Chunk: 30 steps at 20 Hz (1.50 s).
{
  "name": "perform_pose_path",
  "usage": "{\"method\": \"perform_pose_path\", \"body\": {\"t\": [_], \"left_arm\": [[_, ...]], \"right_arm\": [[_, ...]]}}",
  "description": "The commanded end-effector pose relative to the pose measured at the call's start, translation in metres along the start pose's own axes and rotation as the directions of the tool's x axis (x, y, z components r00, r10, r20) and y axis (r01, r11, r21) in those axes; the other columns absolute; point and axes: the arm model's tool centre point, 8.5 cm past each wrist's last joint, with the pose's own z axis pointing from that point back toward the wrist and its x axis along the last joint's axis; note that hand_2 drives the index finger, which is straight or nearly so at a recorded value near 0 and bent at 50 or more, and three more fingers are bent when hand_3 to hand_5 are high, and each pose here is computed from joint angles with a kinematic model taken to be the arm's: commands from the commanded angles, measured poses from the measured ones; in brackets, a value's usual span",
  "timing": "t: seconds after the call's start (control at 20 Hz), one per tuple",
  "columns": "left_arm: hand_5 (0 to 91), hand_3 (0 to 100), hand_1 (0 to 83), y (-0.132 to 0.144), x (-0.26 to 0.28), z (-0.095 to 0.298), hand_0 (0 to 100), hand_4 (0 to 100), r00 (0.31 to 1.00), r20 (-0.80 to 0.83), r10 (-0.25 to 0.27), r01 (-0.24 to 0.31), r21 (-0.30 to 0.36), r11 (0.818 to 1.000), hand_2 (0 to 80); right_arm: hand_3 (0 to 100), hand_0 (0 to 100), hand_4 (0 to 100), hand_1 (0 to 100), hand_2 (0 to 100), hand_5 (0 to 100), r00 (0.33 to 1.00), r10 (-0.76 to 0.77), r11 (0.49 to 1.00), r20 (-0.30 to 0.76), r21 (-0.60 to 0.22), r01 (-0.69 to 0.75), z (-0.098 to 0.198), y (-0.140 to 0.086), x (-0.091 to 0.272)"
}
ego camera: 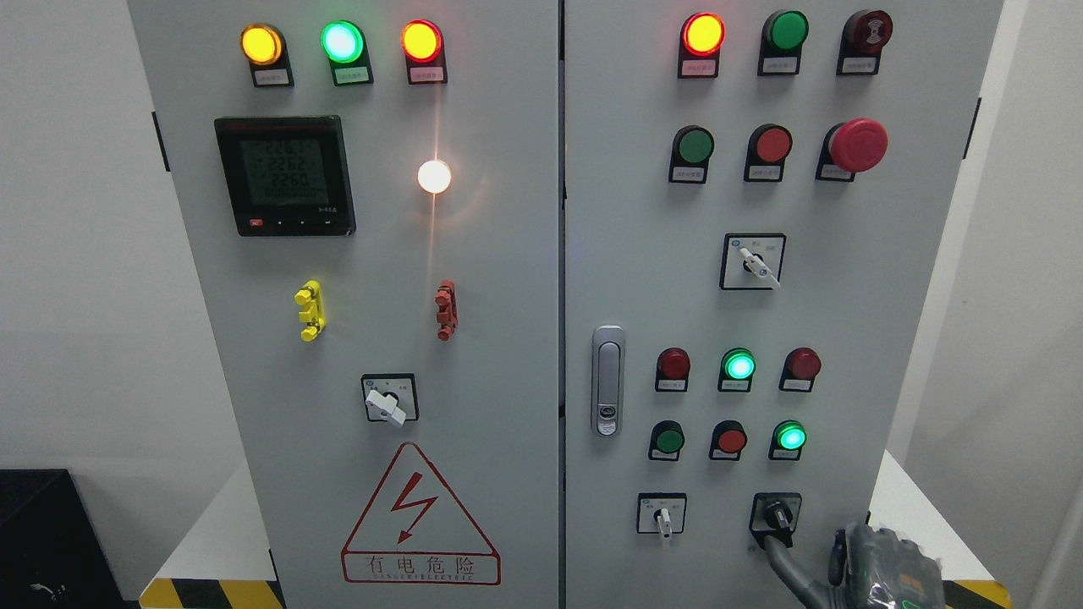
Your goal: Flip black knob to close circuit
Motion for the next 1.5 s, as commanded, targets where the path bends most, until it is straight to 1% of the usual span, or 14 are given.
{"method": "perform_pose_path", "body": {"t": [0.0,0.95,1.45], "left_arm": [[0.0,0,55.6,-0.0018,-0.0058,0.0000,12,0,1.000,0.002,0.002,-0.002,-0.003,1.000,0.0],[0.0,0,55.6,-0.0018,-0.0058,0.0000,12,0,1.000,0.002,0.002,-0.002,-0.003,1.000,0.0],[0.0,0,55.6,-0.0017,-0.0058,0.0000,12,0,1.000,0.002,0.002,-0.002,-0.003,1.000,0.0]], "right_arm": [[100,0,91,6,87,95,1.000,-0.001,1.000,-0.019,-0.006,0.001,-0.0017,-0.0028,-0.0073],[100,0,91,6,87,95,1.000,-0.002,1.000,-0.025,-0.012,0.002,-0.0031,-0.0057,-0.0113],[100,0,91,6,87,95,1.000,-0.019,1.000,-0.015,-0.023,0.018,-0.0070,-0.0105,-0.0055]]}}
